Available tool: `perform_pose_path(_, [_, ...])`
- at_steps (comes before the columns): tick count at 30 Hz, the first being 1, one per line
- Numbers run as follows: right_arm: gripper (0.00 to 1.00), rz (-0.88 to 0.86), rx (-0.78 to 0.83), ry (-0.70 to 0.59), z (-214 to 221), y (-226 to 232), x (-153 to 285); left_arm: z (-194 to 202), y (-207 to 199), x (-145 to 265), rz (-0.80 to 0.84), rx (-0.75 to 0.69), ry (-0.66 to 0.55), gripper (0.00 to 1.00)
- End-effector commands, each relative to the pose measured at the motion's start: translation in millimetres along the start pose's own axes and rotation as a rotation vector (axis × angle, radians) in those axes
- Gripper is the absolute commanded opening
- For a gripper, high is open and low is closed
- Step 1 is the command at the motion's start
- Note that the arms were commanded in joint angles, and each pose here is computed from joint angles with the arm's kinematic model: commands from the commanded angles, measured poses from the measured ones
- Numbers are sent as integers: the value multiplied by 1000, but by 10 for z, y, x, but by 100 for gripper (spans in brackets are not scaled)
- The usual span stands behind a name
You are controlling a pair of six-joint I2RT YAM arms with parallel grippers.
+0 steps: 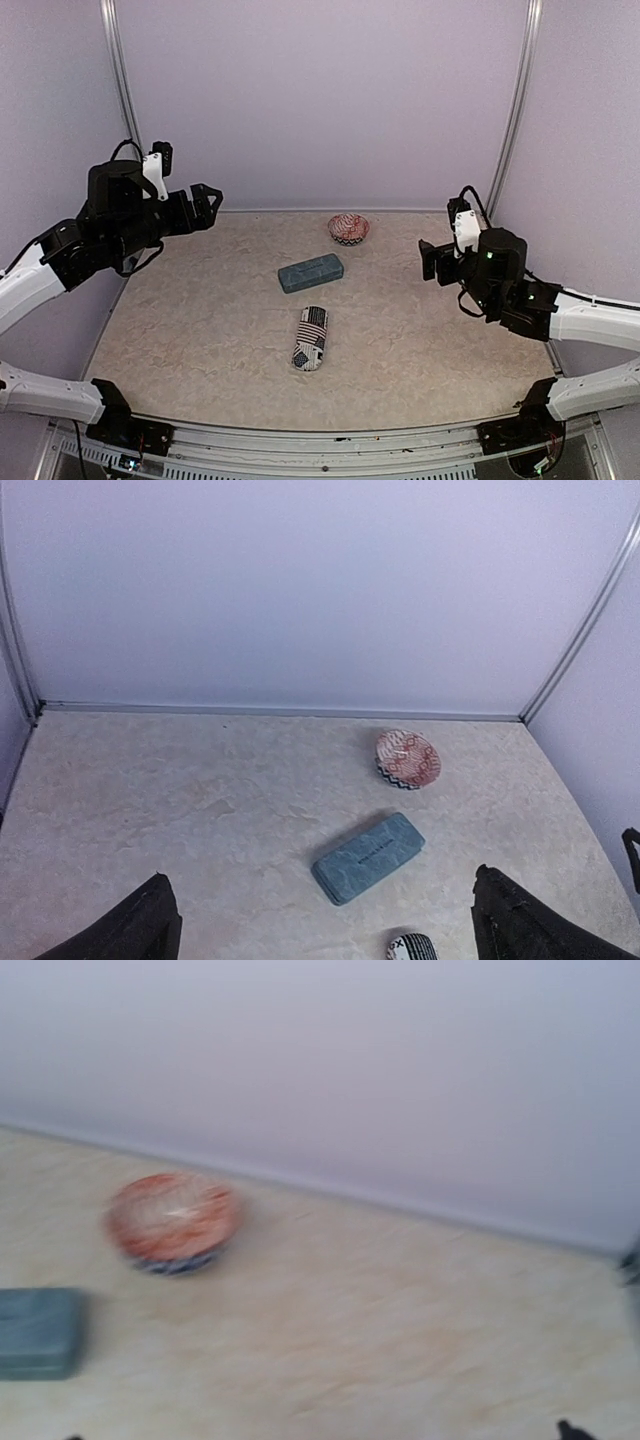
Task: Organize the sunglasses
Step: Reset both arms
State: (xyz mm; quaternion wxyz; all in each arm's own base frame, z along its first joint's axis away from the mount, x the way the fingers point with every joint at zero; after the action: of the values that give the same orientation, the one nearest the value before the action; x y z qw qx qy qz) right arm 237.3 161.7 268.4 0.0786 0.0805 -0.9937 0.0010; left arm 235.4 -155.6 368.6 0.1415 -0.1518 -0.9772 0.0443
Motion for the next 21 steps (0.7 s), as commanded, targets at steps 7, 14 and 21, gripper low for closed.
perform_pose_path(7, [100,151,170,-177,118,-568,-105,226,372,-6,-232,-195,-138,99])
perform_pose_path(14, [100,233,159,-199,502,-1005,-220,607,754,-287,-232,-220,-83,99])
perform_pose_path(21, [100,230,113,-208,875,-1355,-260,992,1227,-633,-330,-240,35,99])
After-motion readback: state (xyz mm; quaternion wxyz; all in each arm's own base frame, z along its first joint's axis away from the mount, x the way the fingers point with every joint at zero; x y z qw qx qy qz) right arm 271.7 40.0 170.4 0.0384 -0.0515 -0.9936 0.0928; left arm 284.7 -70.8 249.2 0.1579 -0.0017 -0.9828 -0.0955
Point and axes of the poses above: each gripper's point midway between its finger pads, its own x axis back along the fingers, its own y axis along the line the jaws close on, z = x × y, the point moved 8 cm from there along x, back along the fingers, and after that the axes turned 8 degrees about -x, right-handed, at the moved point
